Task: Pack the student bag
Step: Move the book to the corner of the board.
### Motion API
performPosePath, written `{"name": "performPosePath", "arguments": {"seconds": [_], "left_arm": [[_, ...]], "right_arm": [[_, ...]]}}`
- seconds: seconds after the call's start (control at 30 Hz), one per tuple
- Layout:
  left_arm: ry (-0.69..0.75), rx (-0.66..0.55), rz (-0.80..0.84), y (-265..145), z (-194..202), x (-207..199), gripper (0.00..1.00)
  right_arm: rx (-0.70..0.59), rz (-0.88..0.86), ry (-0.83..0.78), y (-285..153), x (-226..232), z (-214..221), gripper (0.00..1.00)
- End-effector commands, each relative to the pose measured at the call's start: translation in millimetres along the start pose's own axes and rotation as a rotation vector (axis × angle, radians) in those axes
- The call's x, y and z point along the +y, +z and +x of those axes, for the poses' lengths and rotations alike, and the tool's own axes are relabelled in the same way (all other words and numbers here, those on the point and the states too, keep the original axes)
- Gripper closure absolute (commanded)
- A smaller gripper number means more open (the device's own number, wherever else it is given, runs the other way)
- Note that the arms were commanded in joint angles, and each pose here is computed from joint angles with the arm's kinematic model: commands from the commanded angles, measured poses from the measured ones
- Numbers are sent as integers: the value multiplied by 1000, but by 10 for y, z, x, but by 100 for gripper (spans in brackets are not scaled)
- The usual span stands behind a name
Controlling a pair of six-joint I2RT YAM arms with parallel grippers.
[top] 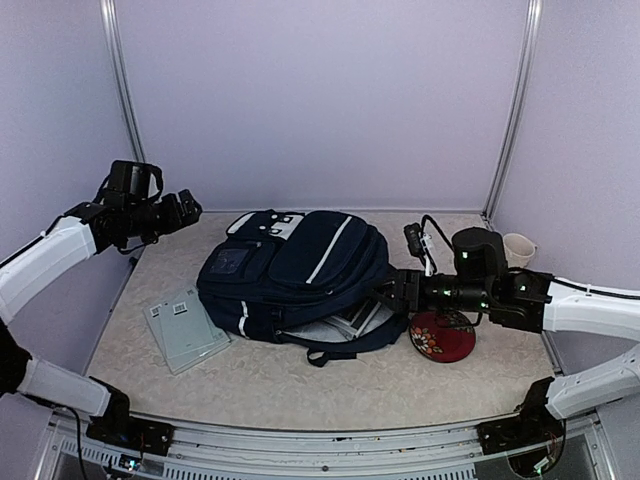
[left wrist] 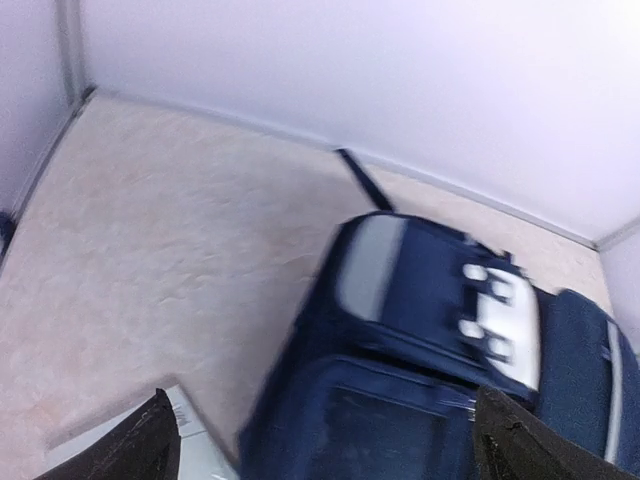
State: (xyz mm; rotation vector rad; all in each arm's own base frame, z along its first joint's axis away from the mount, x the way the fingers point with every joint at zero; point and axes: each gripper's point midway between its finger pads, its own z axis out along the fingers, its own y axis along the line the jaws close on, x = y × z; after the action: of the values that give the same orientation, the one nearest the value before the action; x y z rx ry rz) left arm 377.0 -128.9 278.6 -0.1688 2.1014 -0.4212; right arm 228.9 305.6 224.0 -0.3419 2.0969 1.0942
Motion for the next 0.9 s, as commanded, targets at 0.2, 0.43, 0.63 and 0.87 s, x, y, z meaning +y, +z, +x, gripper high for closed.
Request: {"name": "performPosePath", "arguments": {"seconds": [0.2,0.43,0.63,0.87], "left_arm": [[-241,289,-495,929,956,1997,1],[-362,454,-566,1178,1825,2450,3],[-480,440,-542,900,2167,2280,20],[-431,534,-463,562,2825,1546,20]], "right_arm": [[103,-33,-13,-68,96,464,28],[185,-1,-26,-68,91,738,28],[264,-22,-65,46,249,916,28],[335,-52,-101,150,484,1155,28]]}}
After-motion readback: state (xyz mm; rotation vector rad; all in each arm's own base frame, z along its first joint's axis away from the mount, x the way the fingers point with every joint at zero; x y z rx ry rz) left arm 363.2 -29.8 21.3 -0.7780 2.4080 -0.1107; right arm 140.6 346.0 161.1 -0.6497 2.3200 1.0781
